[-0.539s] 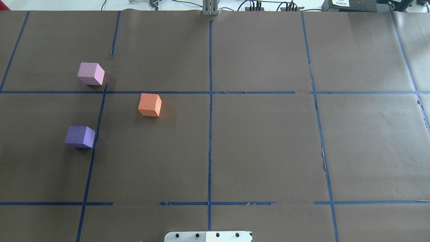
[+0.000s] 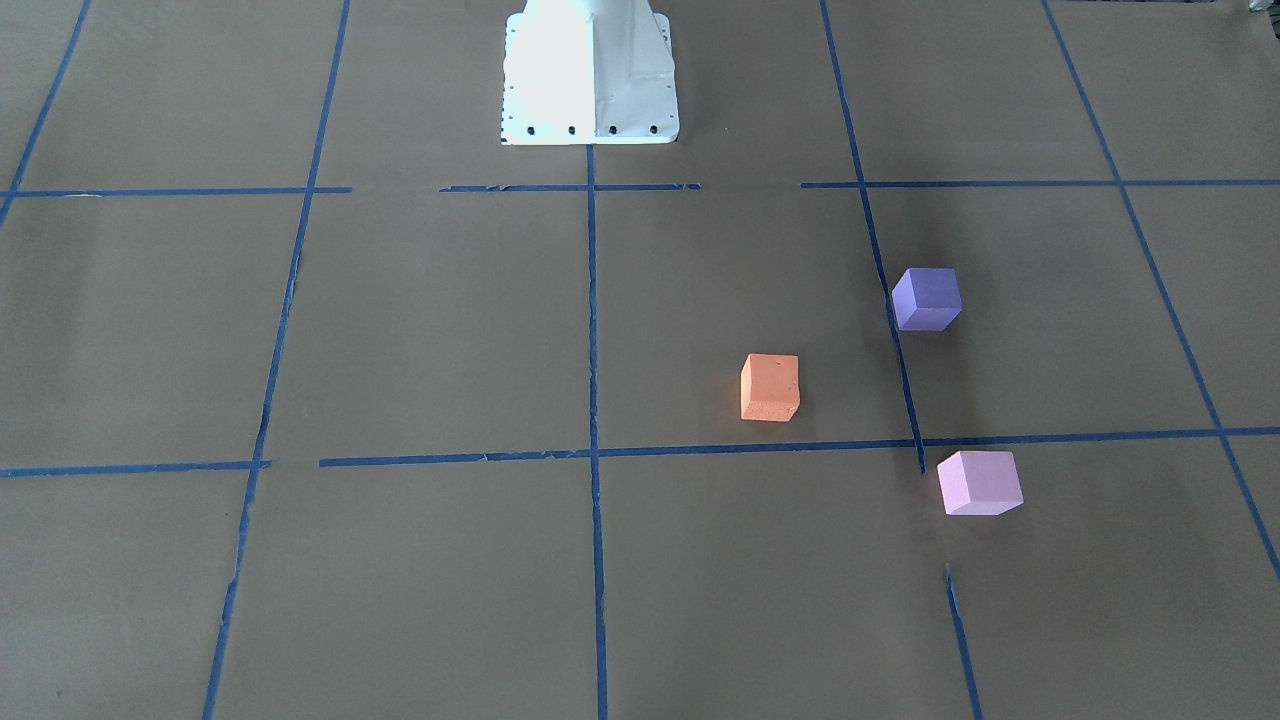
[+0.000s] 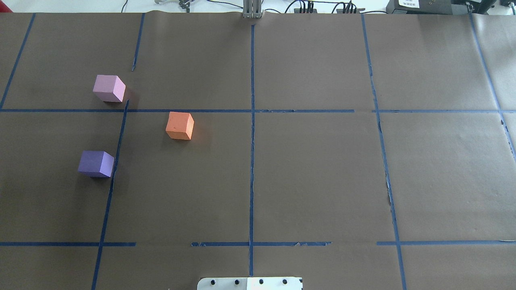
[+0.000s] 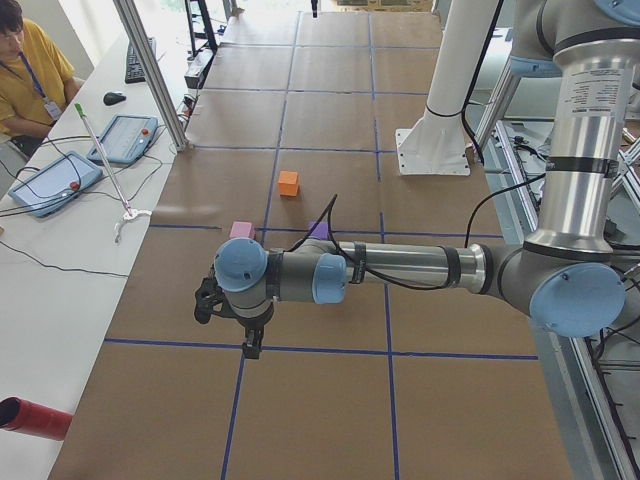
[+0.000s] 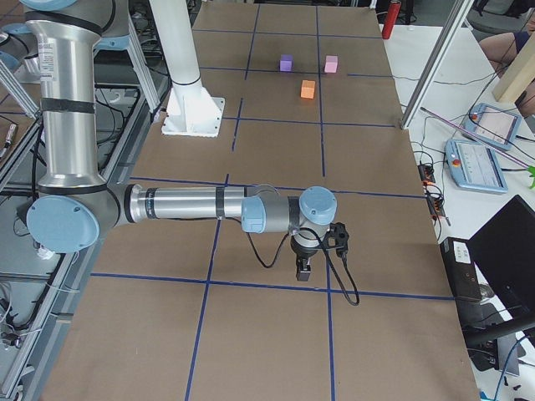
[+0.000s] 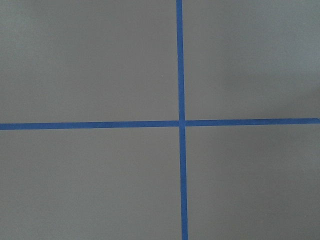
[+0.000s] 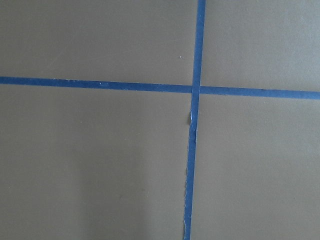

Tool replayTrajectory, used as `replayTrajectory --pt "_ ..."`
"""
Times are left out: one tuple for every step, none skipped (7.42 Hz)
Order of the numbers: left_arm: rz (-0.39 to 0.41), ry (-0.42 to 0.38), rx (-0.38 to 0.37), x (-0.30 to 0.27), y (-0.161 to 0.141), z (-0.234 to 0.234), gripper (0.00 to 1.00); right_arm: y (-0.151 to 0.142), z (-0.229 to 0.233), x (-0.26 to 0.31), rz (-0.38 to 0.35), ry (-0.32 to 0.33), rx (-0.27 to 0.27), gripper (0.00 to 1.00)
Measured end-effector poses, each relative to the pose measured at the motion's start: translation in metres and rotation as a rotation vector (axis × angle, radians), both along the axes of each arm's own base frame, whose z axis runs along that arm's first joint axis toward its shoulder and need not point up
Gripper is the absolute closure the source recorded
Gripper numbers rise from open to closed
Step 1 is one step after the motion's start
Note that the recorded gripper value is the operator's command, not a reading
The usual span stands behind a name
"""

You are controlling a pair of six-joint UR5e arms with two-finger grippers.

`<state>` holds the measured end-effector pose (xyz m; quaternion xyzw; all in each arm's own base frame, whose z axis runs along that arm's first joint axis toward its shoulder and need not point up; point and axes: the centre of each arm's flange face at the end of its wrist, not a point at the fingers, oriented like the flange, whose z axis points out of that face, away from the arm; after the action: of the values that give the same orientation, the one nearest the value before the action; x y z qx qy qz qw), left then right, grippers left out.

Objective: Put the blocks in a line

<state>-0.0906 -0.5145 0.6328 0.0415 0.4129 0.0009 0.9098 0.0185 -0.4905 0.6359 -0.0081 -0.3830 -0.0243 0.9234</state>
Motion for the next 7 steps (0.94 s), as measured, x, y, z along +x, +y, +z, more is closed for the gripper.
replayTrajectory --pt "0.0 -0.001 0.004 0.0 -0.001 -0.002 0.0 0.0 0.0 0.0 0.0 0.0 0.0 0.0" --pt "0.001 -0.005 0.011 0.0 -0.001 -0.004 0.0 0.0 0.0 0.0 0.0 0.0 0.0 0.0" --pt "0.001 -0.019 0.033 -0.001 -0.002 -0.013 0.0 0.0 0.0 0.0 0.0 0.0 0.001 0.0" --pt "-0.002 -0.038 0.068 -0.002 -0.004 -0.031 0.0 0.0 0.0 0.0 0.0 0.0 0.001 0.0" --pt "-0.002 -0.048 0.097 0.004 -0.008 -0.048 0.0 0.0 0.0 0.0 0.0 0.0 0.0 0.0" --pt "0.001 -0.048 0.12 0.024 -0.015 -0.065 0.0 0.0 0.0 0.0 0.0 0.0 0.0 0.0" --pt "0.0 -0.035 0.139 0.056 -0.022 -0.082 0.0 0.0 0.0 0.0 0.0 0.0 0.0 0.0"
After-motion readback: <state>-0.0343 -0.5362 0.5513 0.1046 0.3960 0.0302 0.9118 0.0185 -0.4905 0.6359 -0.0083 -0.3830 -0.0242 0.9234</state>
